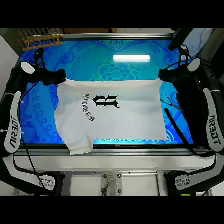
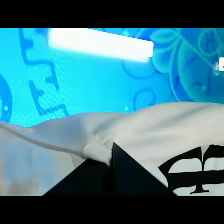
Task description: Fold the clothes and pants, and hang the long-sleeved shirts on hangers.
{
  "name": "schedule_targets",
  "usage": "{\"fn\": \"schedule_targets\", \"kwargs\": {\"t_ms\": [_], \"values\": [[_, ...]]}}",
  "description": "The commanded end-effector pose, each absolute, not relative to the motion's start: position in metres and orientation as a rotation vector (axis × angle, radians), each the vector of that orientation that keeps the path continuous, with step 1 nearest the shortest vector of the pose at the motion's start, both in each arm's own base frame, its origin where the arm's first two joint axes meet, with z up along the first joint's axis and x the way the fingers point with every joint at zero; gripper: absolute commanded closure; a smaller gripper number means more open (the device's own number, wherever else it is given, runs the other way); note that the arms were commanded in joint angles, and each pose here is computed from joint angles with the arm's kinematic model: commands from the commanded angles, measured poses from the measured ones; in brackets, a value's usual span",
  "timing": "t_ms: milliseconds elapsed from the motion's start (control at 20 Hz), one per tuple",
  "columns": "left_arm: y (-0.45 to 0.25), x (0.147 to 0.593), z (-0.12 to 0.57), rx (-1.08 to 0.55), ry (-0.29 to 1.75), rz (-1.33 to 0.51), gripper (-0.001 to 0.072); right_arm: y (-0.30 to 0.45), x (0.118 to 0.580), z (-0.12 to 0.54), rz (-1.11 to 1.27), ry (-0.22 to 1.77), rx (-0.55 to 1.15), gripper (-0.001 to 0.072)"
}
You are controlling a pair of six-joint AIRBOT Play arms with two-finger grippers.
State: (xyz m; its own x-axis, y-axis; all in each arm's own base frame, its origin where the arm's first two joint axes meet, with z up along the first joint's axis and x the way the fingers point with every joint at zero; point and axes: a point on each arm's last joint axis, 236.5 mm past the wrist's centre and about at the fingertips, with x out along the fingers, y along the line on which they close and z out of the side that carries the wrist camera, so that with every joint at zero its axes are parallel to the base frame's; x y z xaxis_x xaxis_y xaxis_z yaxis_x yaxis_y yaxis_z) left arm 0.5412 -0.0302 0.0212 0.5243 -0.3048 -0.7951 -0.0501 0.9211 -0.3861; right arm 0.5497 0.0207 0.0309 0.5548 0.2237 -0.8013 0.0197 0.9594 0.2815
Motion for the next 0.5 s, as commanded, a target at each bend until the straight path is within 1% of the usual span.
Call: {"fn": "schedule_targets", "kwargs": {"t_ms": [0,100,150,250,450], "values": [[-0.025,0.565,0.009,-0.388,1.026,-0.163,0.0701,0.021,0.571,0.021,0.101,0.954,0.305,0.0703],[-0.015,0.562,0.02,-0.384,1.034,-0.163,0.0701,0.013,0.558,0.025,0.094,0.991,0.291,0.0704],[-0.008,0.557,0.021,-0.385,1.042,-0.159,0.0701,0.006,0.55,0.025,0.077,1.01,0.242,0.0704],[0.003,0.54,0.017,-0.386,1.06,-0.142,0.0701,-0.003,0.532,0.021,0.051,1.043,0.187,0.0704],[0.004,0.495,-0.02,-0.373,1.121,-0.122,0.0701,0.008,0.491,-0.015,0.057,1.143,0.186,0.0704]]}}
